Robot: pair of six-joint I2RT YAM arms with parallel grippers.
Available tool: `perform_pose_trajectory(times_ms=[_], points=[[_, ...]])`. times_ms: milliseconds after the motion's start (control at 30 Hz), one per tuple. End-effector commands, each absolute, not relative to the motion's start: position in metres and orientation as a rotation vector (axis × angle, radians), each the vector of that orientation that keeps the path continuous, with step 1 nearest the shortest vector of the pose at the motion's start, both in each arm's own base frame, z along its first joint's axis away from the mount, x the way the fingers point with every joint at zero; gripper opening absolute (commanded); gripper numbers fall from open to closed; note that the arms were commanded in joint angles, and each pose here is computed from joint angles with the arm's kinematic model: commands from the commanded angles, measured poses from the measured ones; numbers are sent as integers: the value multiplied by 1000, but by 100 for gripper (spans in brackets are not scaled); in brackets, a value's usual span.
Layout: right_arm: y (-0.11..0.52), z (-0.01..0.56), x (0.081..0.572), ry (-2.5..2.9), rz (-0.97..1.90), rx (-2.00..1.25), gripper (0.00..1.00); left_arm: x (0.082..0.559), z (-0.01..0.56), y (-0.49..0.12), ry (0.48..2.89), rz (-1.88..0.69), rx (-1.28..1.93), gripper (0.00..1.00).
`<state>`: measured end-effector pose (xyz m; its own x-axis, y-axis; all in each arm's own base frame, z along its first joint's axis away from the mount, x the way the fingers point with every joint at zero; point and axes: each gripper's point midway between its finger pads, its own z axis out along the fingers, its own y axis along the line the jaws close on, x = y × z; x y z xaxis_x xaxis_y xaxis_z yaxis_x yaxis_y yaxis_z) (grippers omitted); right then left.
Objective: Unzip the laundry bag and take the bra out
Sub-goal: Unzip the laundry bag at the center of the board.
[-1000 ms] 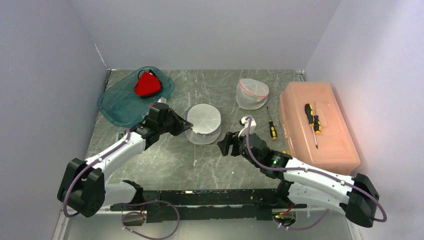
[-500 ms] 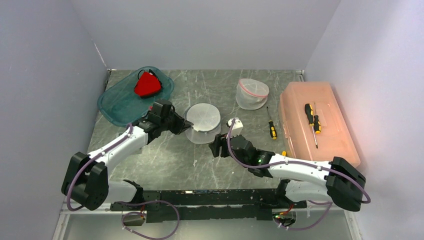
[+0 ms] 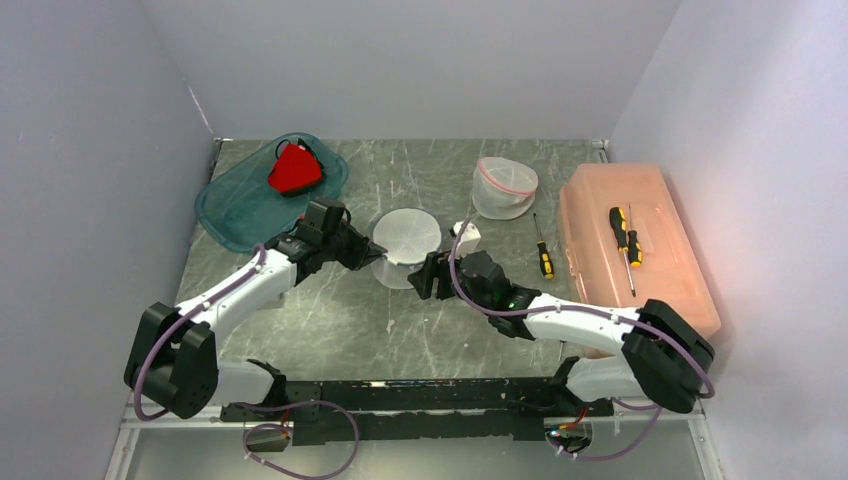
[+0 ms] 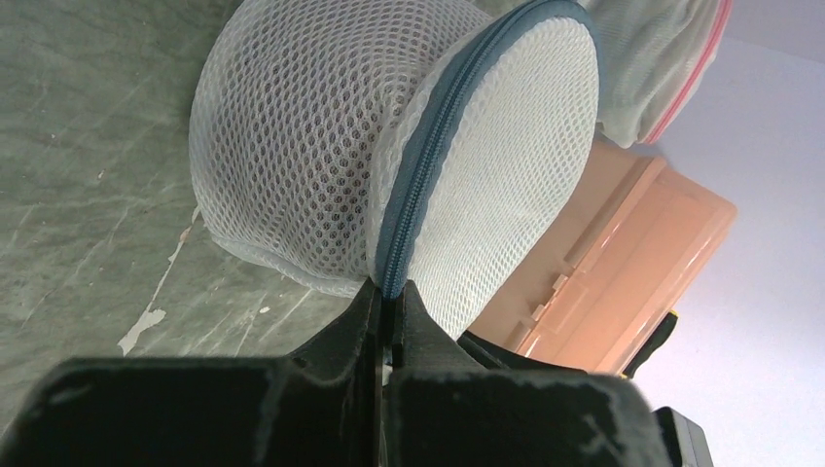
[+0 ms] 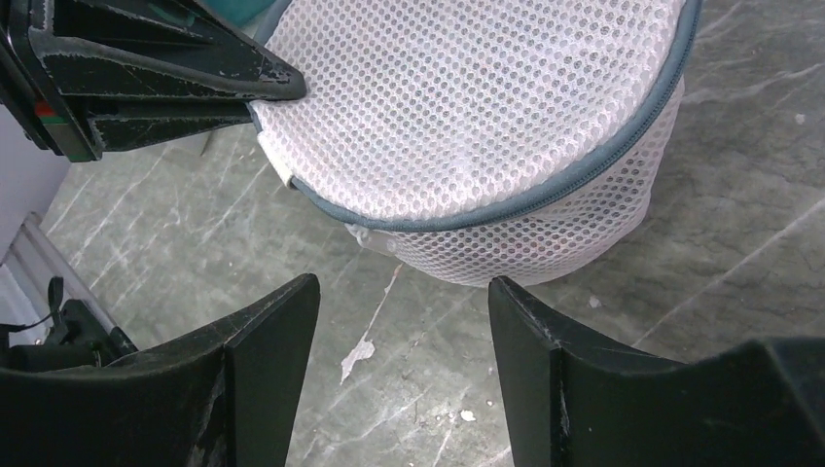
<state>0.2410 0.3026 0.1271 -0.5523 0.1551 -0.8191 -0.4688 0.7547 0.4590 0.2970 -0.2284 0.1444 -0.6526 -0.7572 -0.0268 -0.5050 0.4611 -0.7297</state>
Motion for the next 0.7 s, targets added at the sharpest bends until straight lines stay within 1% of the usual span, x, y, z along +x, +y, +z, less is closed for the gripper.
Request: perform_pose_trajectory(times_ms=[0, 133, 400, 667], points=[[323, 161, 246, 1898, 940, -276, 66, 301, 159, -233, 2355, -1039, -1058, 3], [327, 157, 250, 1916, 927, -267, 62, 302, 160, -234, 2356, -1040, -1057, 3], [320, 152, 263, 1922, 864, -182, 47, 303, 162, -233, 2341, -1037, -1046, 3], [323, 151, 269, 1919, 853, -167, 44, 303, 161, -234, 2349, -1041, -1043, 3]])
